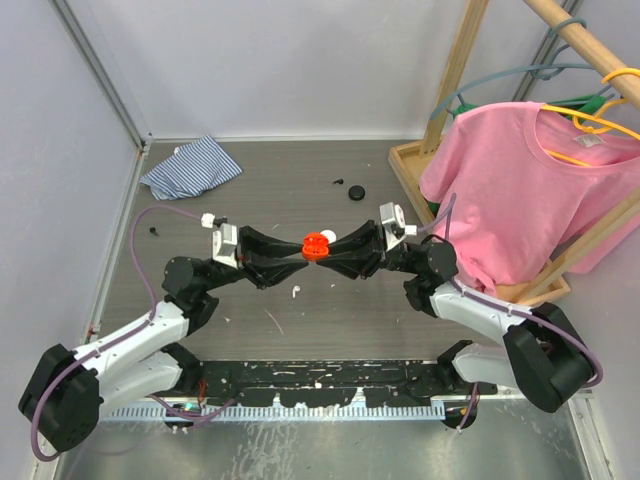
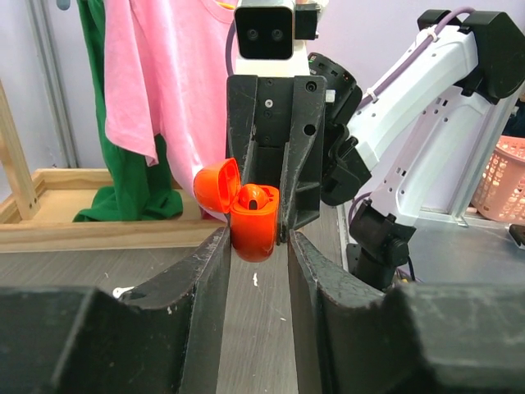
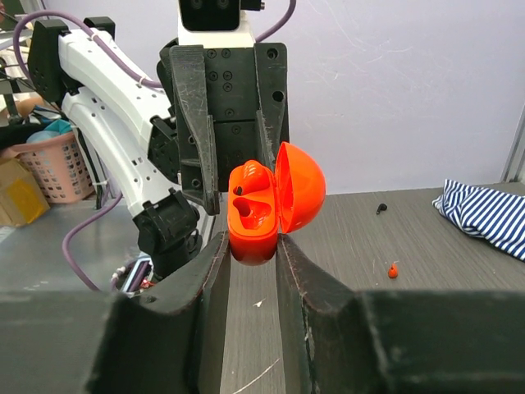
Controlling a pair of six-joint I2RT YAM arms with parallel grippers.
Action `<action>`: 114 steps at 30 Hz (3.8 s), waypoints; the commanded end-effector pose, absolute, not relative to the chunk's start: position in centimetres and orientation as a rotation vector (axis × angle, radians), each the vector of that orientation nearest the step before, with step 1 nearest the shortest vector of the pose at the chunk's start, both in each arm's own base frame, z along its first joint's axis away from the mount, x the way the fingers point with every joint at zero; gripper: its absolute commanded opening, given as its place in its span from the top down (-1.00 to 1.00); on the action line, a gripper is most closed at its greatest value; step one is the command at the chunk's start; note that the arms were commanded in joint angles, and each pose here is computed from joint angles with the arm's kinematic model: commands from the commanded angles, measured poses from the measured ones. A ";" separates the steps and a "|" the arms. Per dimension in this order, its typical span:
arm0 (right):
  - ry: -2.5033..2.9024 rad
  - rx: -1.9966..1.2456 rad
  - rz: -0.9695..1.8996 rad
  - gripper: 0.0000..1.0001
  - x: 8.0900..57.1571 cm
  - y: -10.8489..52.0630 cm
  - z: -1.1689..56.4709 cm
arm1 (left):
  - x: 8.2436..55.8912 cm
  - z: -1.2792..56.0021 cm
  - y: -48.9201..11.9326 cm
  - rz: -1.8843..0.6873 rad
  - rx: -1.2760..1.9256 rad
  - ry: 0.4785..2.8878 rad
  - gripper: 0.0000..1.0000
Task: Insert the wireless bluetooth earbuds into the charging case
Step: Adjust the charging case, then pick up the earbud from the center of the board.
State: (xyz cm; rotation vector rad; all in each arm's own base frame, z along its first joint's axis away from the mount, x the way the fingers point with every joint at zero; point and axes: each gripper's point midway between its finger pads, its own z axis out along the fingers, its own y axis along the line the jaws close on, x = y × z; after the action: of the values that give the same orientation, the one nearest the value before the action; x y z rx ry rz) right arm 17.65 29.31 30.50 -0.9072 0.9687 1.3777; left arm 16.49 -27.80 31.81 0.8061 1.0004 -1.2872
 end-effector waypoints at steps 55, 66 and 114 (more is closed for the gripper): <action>0.916 -0.859 1.345 0.88 18.6 28.9 31.3 | 17.0 30.1 -27.8 -1.285 0.756 1.043 0.53; 1.050 -0.915 1.176 0.95 19.9 28.5 26.6 | 20.3 24.8 -23.3 -0.983 0.521 1.445 -0.20; 1.175 -0.818 0.944 0.99 22.6 27.5 20.5 | 35.5 9.5 -2.8 -0.035 -0.920 2.169 -0.43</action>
State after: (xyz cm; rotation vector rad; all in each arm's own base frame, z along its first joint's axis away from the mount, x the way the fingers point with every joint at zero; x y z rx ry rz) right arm 22.42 27.45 18.16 -0.8239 1.2661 0.9764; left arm 33.27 -3.50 8.88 -0.7809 2.2643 0.0042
